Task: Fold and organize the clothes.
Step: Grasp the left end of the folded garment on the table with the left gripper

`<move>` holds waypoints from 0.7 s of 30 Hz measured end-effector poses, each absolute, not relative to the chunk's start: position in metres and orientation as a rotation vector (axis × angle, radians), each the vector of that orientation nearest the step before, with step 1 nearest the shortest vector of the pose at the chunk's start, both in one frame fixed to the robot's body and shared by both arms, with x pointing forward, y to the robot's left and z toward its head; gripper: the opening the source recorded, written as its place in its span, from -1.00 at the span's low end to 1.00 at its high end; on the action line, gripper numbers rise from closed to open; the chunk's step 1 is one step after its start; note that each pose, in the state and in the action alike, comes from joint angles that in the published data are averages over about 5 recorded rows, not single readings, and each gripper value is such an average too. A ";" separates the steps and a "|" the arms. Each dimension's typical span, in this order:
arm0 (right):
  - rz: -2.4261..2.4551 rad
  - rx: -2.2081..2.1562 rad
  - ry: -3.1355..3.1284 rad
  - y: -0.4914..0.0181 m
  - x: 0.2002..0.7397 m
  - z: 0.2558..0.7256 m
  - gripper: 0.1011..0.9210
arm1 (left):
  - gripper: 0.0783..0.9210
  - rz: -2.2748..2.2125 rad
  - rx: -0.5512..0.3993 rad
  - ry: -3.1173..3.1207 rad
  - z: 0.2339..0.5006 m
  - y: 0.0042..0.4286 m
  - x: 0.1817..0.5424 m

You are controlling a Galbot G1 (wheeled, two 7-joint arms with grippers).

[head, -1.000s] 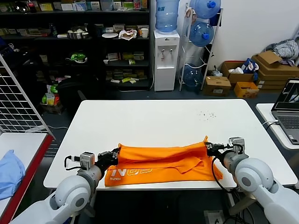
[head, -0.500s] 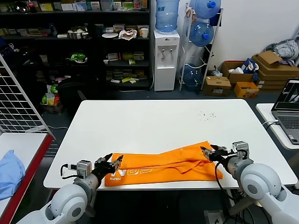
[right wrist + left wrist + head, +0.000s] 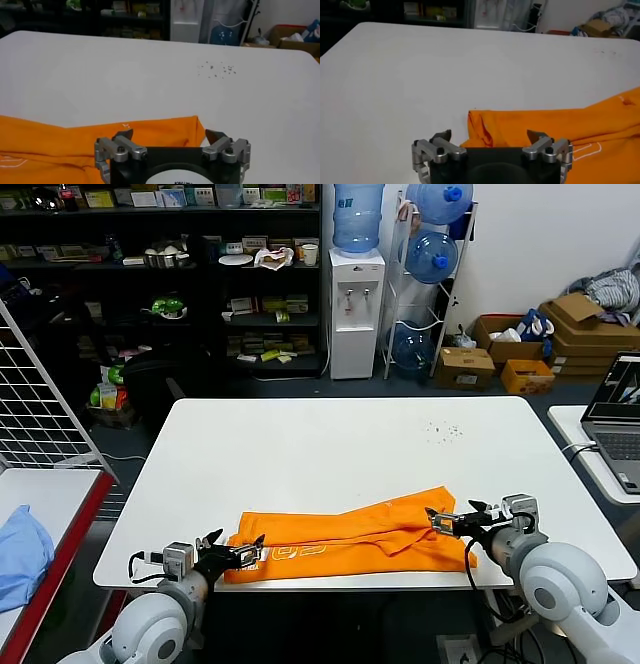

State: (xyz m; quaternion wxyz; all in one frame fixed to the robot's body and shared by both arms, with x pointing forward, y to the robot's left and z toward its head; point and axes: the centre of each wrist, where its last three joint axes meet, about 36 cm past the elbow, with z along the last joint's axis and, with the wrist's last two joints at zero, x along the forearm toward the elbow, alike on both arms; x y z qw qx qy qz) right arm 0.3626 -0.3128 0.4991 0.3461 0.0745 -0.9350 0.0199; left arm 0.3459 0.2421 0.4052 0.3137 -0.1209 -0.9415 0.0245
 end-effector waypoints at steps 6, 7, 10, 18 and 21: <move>0.052 0.190 -2.424 -0.313 0.360 0.498 1.00 | 0.84 0.067 -0.299 -2.473 0.396 0.242 0.345; 0.051 0.189 -2.423 -0.313 0.360 0.498 1.00 | 0.76 0.068 -0.297 -2.471 0.394 0.242 0.345; 0.050 0.187 -2.422 -0.314 0.359 0.498 1.00 | 0.56 0.070 -0.292 -2.463 0.391 0.241 0.343; 0.046 0.181 -2.422 -0.315 0.357 0.496 1.00 | 0.02 0.078 -0.289 -2.457 0.386 0.238 0.339; 0.045 0.179 -2.422 -0.315 0.357 0.495 1.00 | -0.18 0.082 -0.290 -2.458 0.386 0.237 0.339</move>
